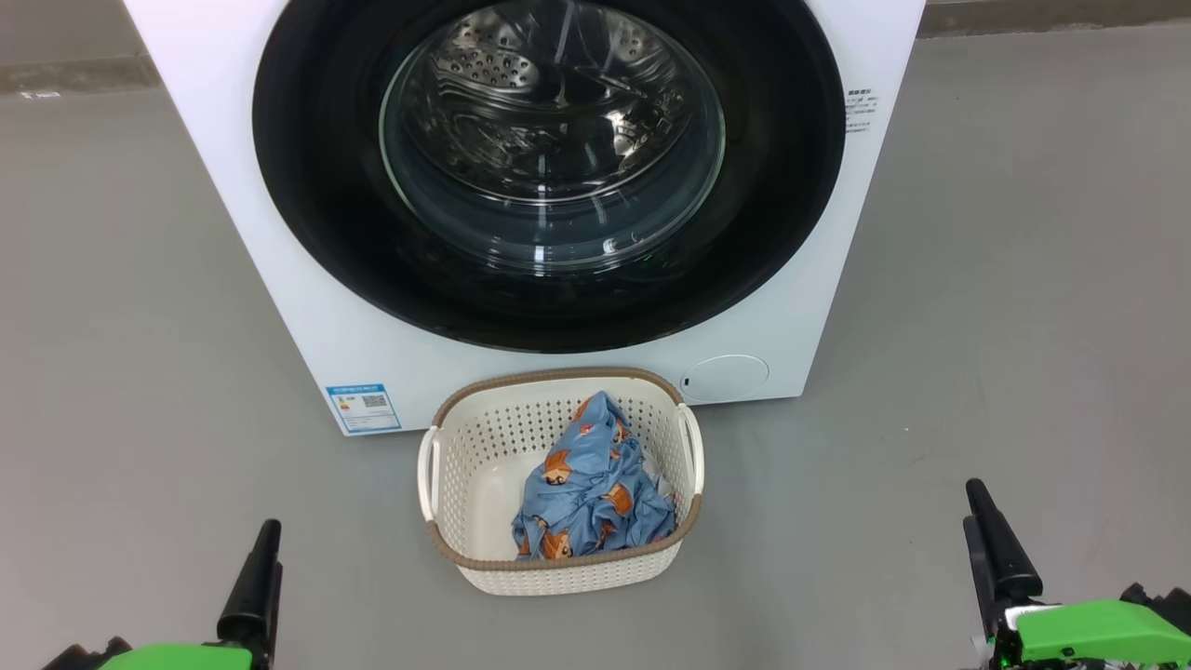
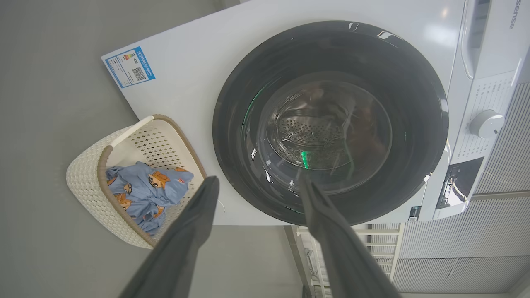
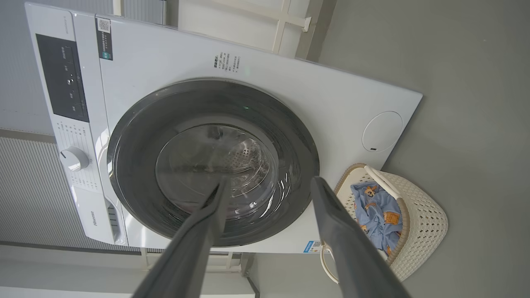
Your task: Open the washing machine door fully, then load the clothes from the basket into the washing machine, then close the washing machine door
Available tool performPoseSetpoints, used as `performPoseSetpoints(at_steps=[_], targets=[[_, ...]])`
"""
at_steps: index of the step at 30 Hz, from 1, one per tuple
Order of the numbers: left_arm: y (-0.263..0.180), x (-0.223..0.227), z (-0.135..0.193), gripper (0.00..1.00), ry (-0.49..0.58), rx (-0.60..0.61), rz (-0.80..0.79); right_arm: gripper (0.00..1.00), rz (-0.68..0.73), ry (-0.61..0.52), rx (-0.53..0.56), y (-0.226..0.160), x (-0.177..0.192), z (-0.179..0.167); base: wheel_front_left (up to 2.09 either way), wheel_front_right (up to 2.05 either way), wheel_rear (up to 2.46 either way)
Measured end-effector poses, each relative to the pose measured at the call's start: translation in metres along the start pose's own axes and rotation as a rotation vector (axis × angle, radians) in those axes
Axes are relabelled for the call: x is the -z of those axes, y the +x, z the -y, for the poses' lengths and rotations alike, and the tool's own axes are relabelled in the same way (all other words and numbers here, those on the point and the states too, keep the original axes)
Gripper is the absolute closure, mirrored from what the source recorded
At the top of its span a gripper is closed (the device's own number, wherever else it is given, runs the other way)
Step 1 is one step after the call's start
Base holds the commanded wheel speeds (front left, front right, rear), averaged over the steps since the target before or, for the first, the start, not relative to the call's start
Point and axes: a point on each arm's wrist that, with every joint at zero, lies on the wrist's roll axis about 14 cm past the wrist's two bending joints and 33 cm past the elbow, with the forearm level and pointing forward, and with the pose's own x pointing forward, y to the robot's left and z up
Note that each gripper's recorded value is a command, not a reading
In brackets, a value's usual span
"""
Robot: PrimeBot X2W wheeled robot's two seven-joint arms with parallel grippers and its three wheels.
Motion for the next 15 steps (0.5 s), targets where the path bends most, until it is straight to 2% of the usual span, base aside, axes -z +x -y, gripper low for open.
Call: performPoseSetpoints(at_steps=[15], targets=[[0.002,0.000,0.010,0.00,0.214,0.031,-0.007,0.00,-0.006,-0.216,-0.047,0.005,0.002,-0.016,0.00,0.00,0.00]])
